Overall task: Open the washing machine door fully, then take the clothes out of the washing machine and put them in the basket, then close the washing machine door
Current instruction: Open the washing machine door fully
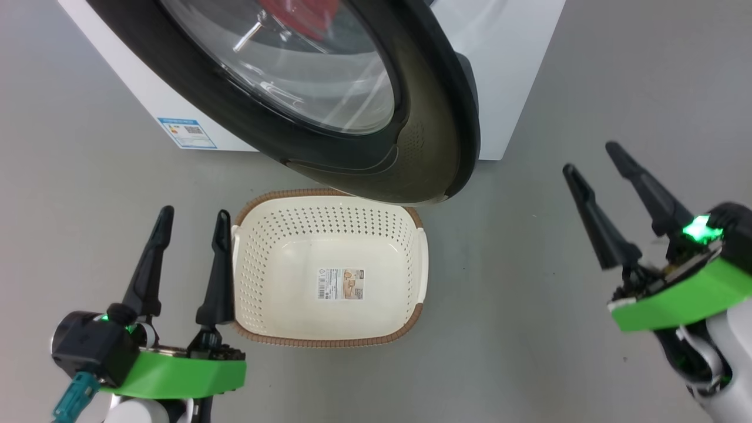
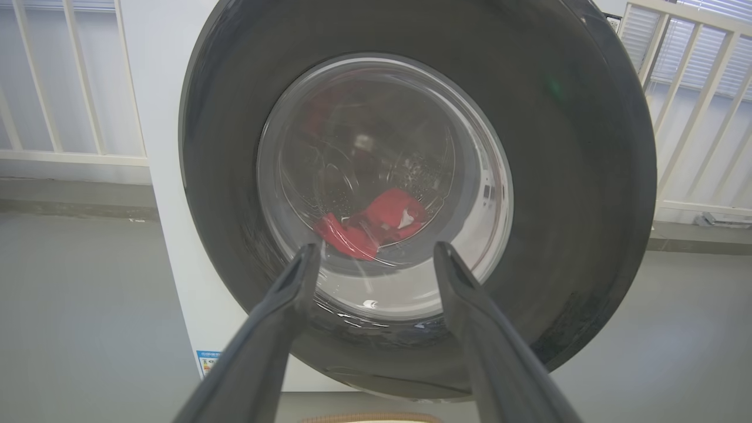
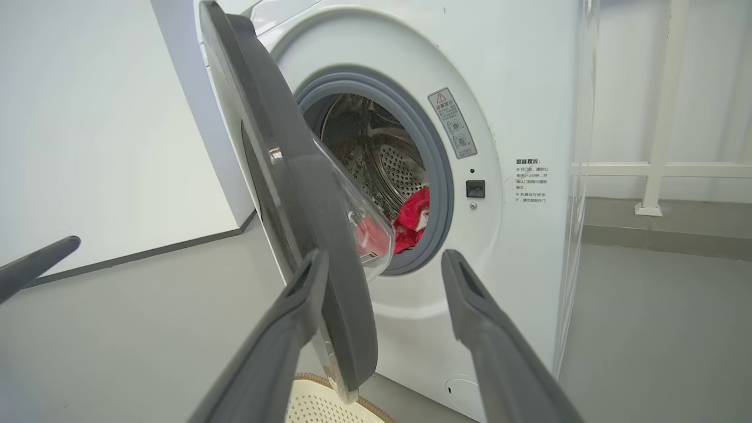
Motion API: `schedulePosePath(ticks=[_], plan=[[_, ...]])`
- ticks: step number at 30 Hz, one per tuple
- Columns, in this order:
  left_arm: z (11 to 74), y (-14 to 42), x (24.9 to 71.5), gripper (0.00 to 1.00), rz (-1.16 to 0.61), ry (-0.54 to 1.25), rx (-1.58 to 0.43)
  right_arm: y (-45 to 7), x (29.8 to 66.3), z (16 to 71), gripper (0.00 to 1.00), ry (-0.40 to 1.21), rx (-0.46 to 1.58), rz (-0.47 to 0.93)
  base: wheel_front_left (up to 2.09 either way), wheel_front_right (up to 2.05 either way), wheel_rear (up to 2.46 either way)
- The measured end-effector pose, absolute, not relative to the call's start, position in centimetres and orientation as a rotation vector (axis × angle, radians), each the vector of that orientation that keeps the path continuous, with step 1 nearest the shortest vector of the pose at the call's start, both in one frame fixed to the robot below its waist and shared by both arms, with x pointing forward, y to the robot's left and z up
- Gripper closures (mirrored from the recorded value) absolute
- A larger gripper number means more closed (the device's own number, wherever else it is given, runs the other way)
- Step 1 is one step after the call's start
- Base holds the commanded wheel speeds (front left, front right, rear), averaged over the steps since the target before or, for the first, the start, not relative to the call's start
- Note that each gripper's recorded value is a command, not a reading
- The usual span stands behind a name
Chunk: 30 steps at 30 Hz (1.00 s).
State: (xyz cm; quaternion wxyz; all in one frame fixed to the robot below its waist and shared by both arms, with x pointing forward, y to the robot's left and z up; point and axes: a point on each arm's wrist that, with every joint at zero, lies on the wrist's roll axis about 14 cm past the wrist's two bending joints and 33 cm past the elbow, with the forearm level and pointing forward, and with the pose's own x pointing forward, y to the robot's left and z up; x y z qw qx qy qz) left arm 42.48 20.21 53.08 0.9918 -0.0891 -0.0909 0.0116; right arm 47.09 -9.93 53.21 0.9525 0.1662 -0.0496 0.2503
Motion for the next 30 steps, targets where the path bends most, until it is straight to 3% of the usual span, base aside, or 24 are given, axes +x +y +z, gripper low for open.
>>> schedulePosePath(ticks=[2,3,4,5,6,7,20,30], plan=[[53.0,20.1,42.5,0.0,0.02,-0.18,-0.179,-9.7,48.0,53.9,0.0,-0.11,0.363,0.518,0.0,0.0,0.0],[53.0,20.1,42.5,0.0,0.019,-0.179,-0.179,-9.7,48.6,54.3,0.11,-0.114,0.382,0.519,0.0,0.0,0.0],[53.0,20.0,42.4,0.0,0.018,-0.178,-0.179,-9.7,49.1,54.7,0.53,-0.118,0.405,0.518,0.0,0.0,0.0],[52.9,20.1,42.4,0.0,0.019,-0.177,-0.178,-9.7,49.7,55.1,0.69,-0.124,0.424,0.517,0.0,0.0,0.0],[52.9,20.1,42.4,0.0,0.019,-0.175,-0.177,-9.8,50.4,55.5,0.96,-0.126,0.449,0.515,0.0,0.0,0.0],[52.9,20.2,42.3,0.0,0.021,-0.174,-0.176,-9.8,50.9,55.8,1.0,-0.124,0.464,0.517,0.0,0.0,0.0],[52.8,21.4,41.6,0.0,0.057,-0.168,-0.164,-7.1,56.1,56.3,1.0,0.178,0.855,0.567,0.0,0.0,0.0],[52.6,22.2,41.3,0.0,0.083,-0.162,-0.164,-1.7,56.1,55.9,1.0,0.5,1.068,0.739,0.0,0.0,0.0]])
